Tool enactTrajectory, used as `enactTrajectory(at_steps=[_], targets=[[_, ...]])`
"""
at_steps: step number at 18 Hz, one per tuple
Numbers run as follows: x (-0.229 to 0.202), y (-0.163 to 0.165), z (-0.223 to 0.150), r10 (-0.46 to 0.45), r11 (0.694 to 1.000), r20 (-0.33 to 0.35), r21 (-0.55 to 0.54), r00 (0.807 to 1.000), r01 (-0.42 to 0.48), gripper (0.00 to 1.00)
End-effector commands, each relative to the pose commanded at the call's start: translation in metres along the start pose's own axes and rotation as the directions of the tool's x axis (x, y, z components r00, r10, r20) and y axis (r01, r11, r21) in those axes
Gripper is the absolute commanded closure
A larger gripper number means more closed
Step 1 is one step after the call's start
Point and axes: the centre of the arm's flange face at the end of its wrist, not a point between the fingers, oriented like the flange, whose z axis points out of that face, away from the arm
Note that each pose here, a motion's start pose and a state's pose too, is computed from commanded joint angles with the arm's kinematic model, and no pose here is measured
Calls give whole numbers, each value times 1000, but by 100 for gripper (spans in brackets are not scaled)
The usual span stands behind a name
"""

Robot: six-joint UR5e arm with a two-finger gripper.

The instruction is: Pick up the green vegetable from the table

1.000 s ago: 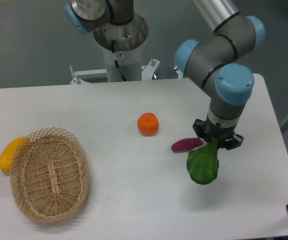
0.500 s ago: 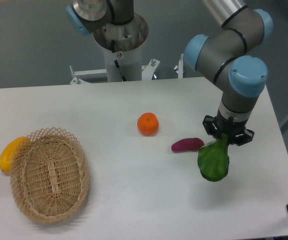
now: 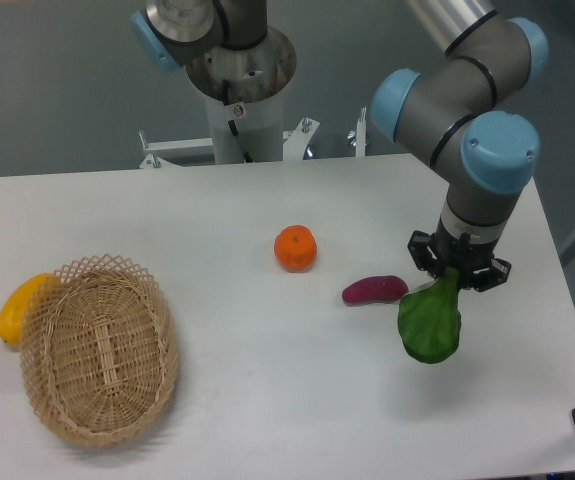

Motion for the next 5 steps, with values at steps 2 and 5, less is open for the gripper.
enactTrajectory(at_steps=[2,5], targets=[[0,-1,-1,2,1000,1,1,1000,-2,93],[1,-1,0,2,1000,0,0,1000,-2,93]])
